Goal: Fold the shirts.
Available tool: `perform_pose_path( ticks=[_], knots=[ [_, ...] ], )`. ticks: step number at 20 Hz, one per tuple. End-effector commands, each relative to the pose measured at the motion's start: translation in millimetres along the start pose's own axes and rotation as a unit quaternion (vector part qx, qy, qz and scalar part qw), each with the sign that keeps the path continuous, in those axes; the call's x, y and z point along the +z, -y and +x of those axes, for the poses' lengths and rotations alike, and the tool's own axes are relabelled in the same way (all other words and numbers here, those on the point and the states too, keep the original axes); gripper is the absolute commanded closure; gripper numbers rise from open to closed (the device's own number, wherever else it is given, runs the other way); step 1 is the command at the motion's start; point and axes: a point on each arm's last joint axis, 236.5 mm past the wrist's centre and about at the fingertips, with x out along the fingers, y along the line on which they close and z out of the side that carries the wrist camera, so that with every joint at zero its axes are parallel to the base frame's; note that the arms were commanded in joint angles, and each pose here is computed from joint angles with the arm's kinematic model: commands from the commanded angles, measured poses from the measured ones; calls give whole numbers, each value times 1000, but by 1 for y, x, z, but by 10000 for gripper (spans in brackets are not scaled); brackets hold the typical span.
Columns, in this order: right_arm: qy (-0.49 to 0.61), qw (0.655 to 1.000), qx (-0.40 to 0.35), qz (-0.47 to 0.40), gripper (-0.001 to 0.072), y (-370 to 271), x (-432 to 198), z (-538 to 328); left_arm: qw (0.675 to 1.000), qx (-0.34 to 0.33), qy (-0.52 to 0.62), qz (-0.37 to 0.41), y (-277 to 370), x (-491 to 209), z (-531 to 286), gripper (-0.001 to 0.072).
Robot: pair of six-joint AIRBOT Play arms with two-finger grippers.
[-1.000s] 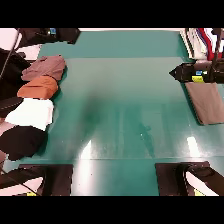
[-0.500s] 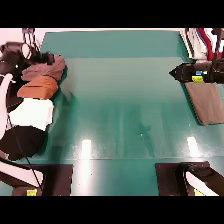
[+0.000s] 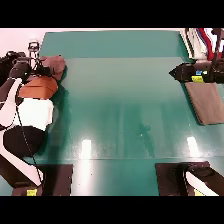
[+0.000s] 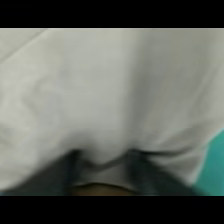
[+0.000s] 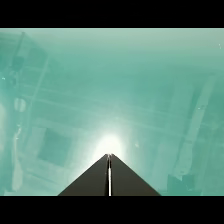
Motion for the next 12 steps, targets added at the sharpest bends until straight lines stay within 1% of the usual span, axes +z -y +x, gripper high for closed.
perform_pose_path(
  ticks=[1,3,5,7,8,10,12],
  knots=[
    [11,1000,0,0,694,-1,5,-1,1000,5,-30,-4,-4,-9,-2,680],
    [35,999,1,-3,694,-3,15,-7,1000,9,-15,-8,-10,17,-32,683],
    [82,997,5,-12,695,-10,38,-25,997,11,79,-13,-18,87,-101,683],
    [133,991,10,-33,694,-24,67,-56,978,4,208,-19,-19,162,-216,682],
    [161,986,13,-48,695,-32,83,-73,964,0,267,-6,-15,187,-285,683],
    [199,978,18,-60,694,-45,106,-100,932,-20,361,19,3,205,-405,683],
    [225,972,23,-69,694,-54,121,-119,913,-58,401,37,29,192,-484,683]
  ],
)
